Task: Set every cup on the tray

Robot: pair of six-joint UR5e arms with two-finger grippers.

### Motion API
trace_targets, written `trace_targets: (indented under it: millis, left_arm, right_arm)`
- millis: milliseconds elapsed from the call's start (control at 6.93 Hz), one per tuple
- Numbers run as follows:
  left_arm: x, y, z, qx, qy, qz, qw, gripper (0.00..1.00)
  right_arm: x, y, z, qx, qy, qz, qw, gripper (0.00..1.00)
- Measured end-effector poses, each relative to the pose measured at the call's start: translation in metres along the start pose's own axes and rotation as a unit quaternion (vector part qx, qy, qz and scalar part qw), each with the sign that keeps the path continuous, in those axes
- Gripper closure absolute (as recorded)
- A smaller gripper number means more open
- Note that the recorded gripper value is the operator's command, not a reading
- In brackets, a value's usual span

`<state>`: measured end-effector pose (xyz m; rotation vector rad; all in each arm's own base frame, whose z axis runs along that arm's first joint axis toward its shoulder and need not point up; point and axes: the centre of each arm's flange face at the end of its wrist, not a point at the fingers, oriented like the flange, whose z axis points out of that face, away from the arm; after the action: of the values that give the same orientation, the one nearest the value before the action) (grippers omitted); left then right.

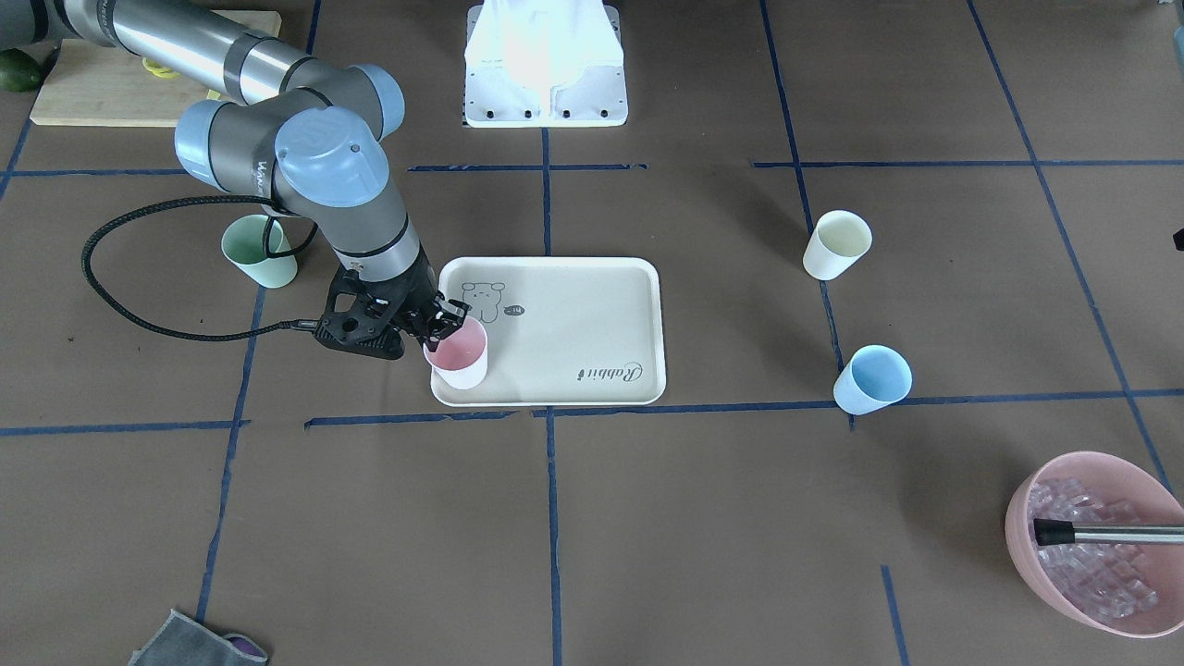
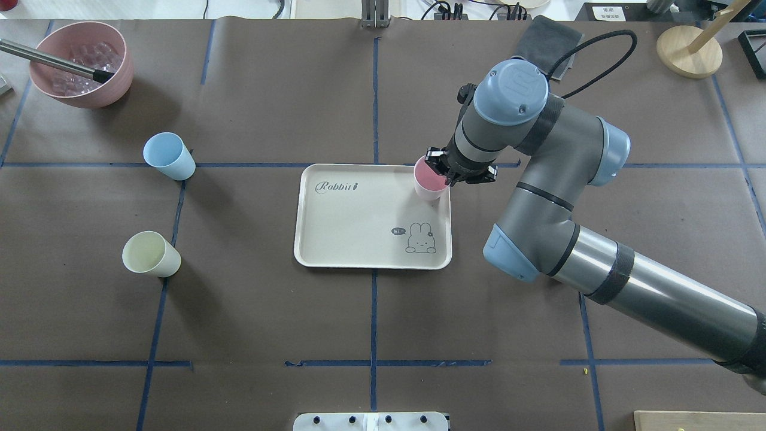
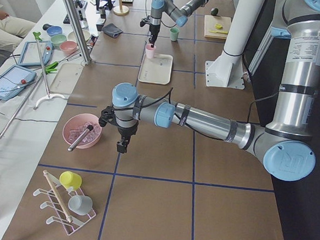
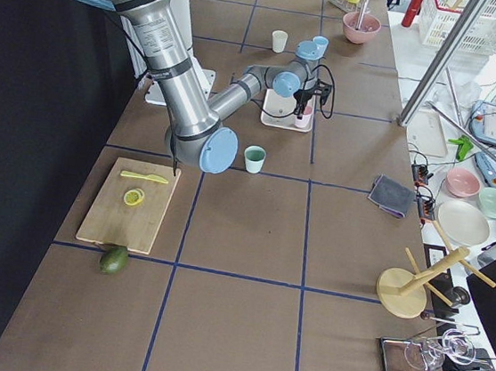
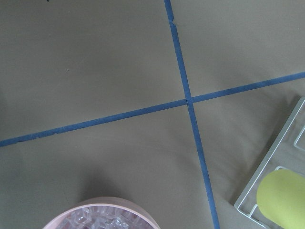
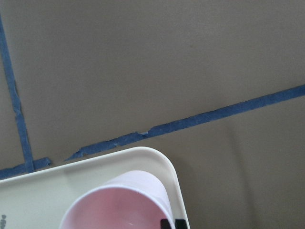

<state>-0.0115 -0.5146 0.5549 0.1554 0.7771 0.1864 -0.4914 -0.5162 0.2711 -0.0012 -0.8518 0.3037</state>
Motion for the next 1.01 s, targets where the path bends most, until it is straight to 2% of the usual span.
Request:
trace_targets:
  millis: [144, 433, 578, 866, 1011]
  left_arm:
    - [0.0, 0.0, 0.0, 0.0, 0.0, 0.0, 1.0, 0.0]
    - [0.0, 0.0, 0.0, 0.0, 0.0, 0.0, 1.0, 0.0]
    - [0.0, 0.0, 0.0, 0.0, 0.0, -0.001, 1.0, 0.0]
    - [0.002, -0.001, -0.002, 0.002, 0.002, -0.009, 1.0, 0.0]
    - [0.007, -0.003, -0.006, 0.006, 0.006, -0.018, 0.9998, 0.0]
  right_arm:
    - [0.0, 0.001, 0.002, 0.002, 0.001, -0.001, 1.0, 0.01]
    - [-0.001, -0.002, -0.002, 0.011, -0.002, -0.007, 0.9999, 0.01]
    - [0.002, -0.013, -0.011, 0.006, -0.007, -0.011, 0.9999, 0.01]
    - [0.037, -0.058, -0.036, -0.024, -0.018, -0.046, 0.9985, 0.01]
    - [0.075, -0.087, -0.046, -0.036, -0.019, -0.076, 0.9963, 0.01]
